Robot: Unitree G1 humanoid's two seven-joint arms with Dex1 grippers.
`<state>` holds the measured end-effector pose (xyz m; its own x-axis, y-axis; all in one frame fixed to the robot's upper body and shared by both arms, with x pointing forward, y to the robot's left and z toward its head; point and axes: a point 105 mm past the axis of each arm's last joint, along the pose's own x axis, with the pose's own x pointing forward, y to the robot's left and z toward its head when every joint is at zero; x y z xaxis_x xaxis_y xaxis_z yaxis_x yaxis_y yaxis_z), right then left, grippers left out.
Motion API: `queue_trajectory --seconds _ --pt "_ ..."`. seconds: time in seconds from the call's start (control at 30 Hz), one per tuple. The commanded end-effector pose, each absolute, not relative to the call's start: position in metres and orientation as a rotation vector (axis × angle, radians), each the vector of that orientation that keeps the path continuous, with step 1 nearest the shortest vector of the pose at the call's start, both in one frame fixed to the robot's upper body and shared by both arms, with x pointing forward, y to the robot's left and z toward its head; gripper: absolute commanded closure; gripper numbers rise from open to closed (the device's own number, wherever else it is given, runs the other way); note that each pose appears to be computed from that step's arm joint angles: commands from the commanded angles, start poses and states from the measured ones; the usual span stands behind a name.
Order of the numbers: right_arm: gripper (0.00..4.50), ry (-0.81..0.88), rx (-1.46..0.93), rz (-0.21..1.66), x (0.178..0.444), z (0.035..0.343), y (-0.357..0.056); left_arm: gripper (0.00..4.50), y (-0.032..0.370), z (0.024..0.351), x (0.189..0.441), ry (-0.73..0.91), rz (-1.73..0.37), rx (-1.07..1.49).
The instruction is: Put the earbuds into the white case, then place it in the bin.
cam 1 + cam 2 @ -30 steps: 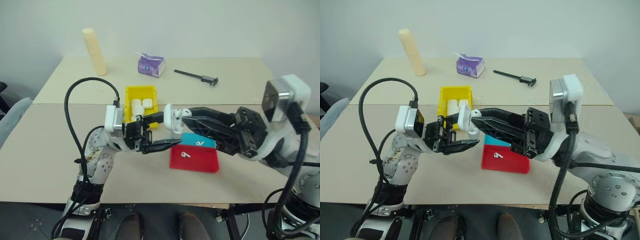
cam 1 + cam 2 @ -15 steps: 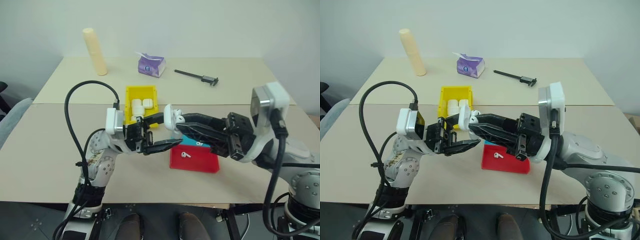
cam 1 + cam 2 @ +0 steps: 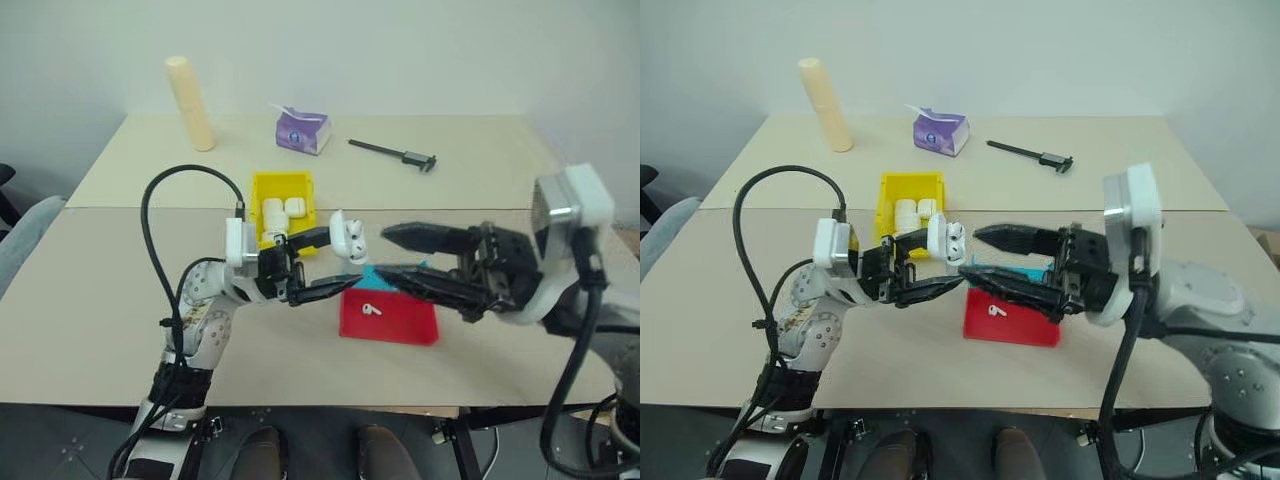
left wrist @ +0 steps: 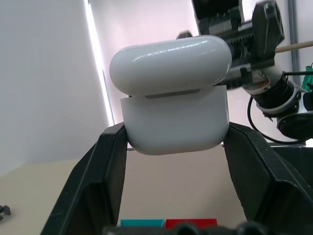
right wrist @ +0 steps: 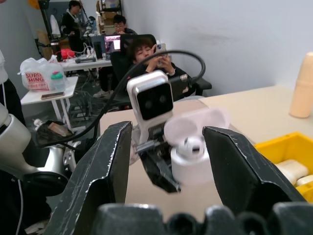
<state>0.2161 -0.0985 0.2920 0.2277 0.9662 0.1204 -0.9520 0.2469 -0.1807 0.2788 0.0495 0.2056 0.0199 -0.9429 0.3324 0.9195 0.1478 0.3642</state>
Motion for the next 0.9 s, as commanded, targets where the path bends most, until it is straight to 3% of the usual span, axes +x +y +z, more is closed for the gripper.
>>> queue_trajectory --seconds 0.03,0.17,0.27,0.63,0.9 --pt "2.18 -0.214 -0.186 1.303 0.222 0.306 -0.098 1.79 0.034 0.204 0.285 -0.591 -1.425 0.128" --pt "3.66 -0.195 -0.295 1.337 0.224 0.310 -0.083 1.79 0.020 0.204 0.288 -0.625 -1.409 0.134" --pt "4.48 -0.160 -0.380 1.360 0.225 0.304 -0.072 1.79 0.012 0.206 0.286 -0.646 -1.408 0.121" --pt "4.48 -0.081 -0.606 1.293 0.238 0.278 -0.074 1.79 0.017 0.214 0.272 -0.717 -1.405 0.073" --pt "4.48 -0.087 -0.588 1.251 0.241 0.281 -0.084 1.79 0.026 0.219 0.272 -0.728 -1.362 0.043"
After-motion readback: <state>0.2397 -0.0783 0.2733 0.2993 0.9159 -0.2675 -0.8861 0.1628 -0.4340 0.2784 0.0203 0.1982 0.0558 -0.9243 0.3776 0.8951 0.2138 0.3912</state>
